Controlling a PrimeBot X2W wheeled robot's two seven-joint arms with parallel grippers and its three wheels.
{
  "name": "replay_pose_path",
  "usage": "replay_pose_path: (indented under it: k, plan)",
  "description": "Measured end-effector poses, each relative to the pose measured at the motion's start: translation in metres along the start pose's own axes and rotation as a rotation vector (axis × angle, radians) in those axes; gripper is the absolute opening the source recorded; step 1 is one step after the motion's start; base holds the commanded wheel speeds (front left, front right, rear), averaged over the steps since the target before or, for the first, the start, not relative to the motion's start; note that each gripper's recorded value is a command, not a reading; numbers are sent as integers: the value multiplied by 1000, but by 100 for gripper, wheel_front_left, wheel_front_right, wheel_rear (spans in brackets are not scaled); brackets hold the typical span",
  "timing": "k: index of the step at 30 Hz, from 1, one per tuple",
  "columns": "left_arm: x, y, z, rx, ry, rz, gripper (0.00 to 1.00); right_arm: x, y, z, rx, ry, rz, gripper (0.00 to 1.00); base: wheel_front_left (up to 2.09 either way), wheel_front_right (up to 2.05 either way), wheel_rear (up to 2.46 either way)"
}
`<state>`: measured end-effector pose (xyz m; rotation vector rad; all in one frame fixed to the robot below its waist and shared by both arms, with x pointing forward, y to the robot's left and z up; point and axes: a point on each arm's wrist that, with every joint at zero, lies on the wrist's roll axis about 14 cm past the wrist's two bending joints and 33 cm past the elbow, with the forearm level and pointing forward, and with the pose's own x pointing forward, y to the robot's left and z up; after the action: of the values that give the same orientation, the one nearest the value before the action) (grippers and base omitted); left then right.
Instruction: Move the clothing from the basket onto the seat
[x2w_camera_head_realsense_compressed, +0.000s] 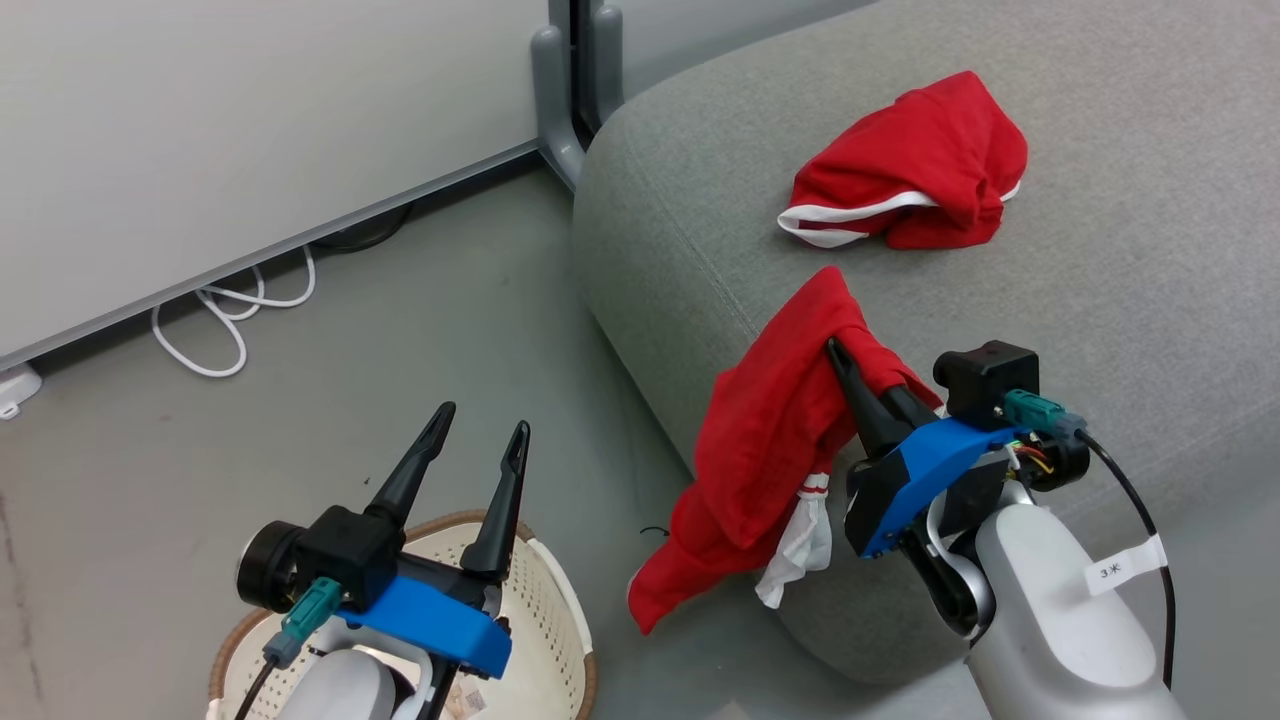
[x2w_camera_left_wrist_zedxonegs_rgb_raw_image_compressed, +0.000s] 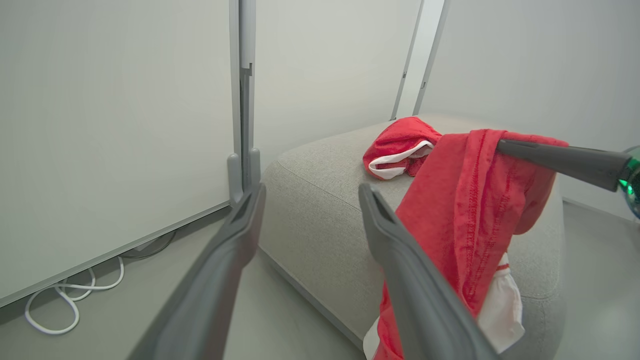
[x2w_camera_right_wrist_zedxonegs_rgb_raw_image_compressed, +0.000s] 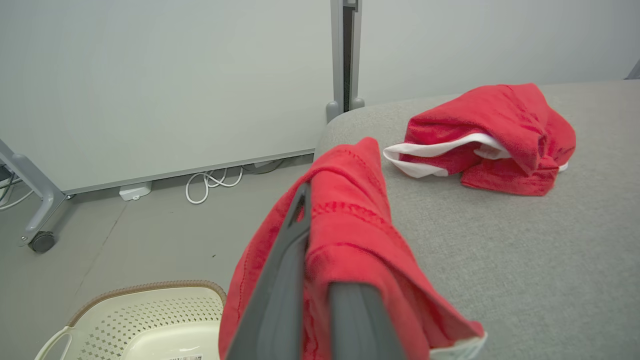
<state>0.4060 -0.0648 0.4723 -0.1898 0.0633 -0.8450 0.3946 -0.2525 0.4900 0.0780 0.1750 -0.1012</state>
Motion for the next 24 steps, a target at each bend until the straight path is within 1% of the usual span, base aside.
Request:
replay_pose_path:
  k: [8,17,19,24]
  plan:
    - [10,-8,-6,-8,11,-41,100,-8,-14,-4,16,1,-42,0,0,0,0]
    - [10,-7,-8,-12,13,-42,100,-4,-19,-4,27,-5,-57,0,0,0,0]
    - [10,-3,-8,-13,13,-35,100,0,-20,2,25,-22,-57,0,0,0,0]
    - [12,2,-10,-15,11,-28,100,19,-31,43,23,-117,-78,0,0,0,0]
